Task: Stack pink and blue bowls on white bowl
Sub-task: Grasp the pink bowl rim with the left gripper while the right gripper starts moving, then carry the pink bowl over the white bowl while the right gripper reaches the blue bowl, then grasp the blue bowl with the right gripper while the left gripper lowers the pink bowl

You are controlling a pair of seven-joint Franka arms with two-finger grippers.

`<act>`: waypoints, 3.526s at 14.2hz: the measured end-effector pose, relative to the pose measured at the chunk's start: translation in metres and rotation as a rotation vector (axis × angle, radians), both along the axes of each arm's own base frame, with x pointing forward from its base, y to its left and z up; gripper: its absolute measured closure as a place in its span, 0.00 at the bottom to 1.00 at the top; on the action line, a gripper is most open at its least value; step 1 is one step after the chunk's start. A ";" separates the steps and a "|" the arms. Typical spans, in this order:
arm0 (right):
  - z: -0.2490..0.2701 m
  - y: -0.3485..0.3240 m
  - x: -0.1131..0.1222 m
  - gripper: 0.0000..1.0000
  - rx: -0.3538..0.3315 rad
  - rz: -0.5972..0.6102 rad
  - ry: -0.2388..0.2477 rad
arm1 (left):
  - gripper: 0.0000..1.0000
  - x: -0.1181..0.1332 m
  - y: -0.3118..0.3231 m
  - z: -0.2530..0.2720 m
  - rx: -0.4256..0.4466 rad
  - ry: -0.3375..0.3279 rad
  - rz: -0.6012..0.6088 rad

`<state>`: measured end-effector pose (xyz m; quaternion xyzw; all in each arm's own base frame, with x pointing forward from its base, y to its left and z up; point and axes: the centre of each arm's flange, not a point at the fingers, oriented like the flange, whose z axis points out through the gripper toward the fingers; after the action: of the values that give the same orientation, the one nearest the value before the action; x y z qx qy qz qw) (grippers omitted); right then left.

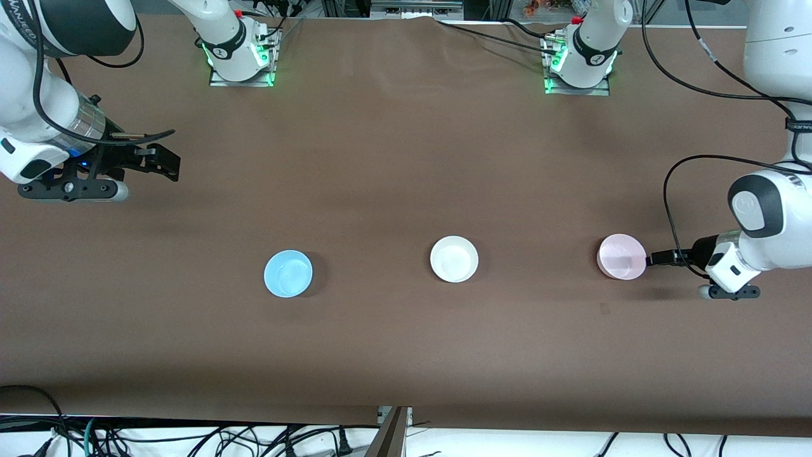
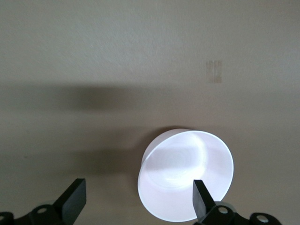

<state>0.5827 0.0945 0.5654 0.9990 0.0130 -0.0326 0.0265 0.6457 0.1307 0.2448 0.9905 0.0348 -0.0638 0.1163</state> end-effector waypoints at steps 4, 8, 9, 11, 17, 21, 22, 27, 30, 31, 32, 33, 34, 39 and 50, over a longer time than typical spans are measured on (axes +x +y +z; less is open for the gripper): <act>0.000 0.000 0.000 0.00 0.000 0.000 0.000 | 0.00 -0.012 -0.006 -0.019 -0.034 0.033 0.003; 0.000 0.000 0.000 0.00 0.000 0.000 0.000 | 0.08 -0.023 -0.005 -0.037 -0.030 0.010 -0.058; 0.000 0.000 0.000 0.00 0.000 0.000 0.000 | 0.20 -0.025 -0.005 -0.040 -0.029 0.008 -0.065; 0.001 0.000 0.000 0.00 0.000 0.000 -0.002 | 0.41 -0.025 -0.007 -0.041 -0.029 0.007 -0.071; 0.003 0.000 0.000 0.00 0.001 0.000 -0.008 | 0.98 -0.024 -0.011 -0.041 -0.045 -0.001 -0.079; 0.004 0.001 0.001 0.00 0.002 0.002 -0.013 | 0.97 -0.007 -0.033 -0.019 -0.096 -0.028 -0.084; 0.005 0.002 0.002 0.00 0.005 0.003 -0.024 | 0.97 0.003 -0.050 -0.002 -0.112 -0.036 -0.088; -0.028 0.004 0.021 0.00 0.010 0.008 -0.019 | 0.97 0.028 -0.216 0.052 -0.169 0.012 0.028; -0.088 0.013 0.040 0.00 0.006 0.019 0.058 | 0.97 0.020 -0.295 0.048 -0.179 0.040 0.057; -0.108 0.019 0.045 0.00 0.006 0.028 0.076 | 0.97 0.017 -0.314 0.044 -0.183 0.043 0.077; -0.128 0.025 0.053 0.00 0.011 0.037 0.073 | 0.97 0.015 -0.331 0.039 -0.186 0.047 0.096; -0.148 0.030 0.061 0.00 0.018 0.044 0.059 | 0.97 0.012 -0.345 0.034 -0.186 0.054 0.108; -0.173 0.035 0.070 0.00 0.026 0.049 0.045 | 0.97 0.010 -0.357 0.029 -0.179 0.064 0.116; -0.303 0.062 0.097 0.00 0.100 0.053 -0.002 | 0.97 0.004 -0.407 0.016 -0.099 0.080 0.139; -0.350 0.086 0.097 0.59 0.118 0.077 -0.030 | 0.97 0.004 -0.411 -0.005 -0.091 0.092 0.147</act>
<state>0.6794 0.1804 0.2155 0.9980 0.0531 -0.0157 -0.0309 0.6496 -0.2805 0.2397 0.9750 0.1096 -0.1019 0.1641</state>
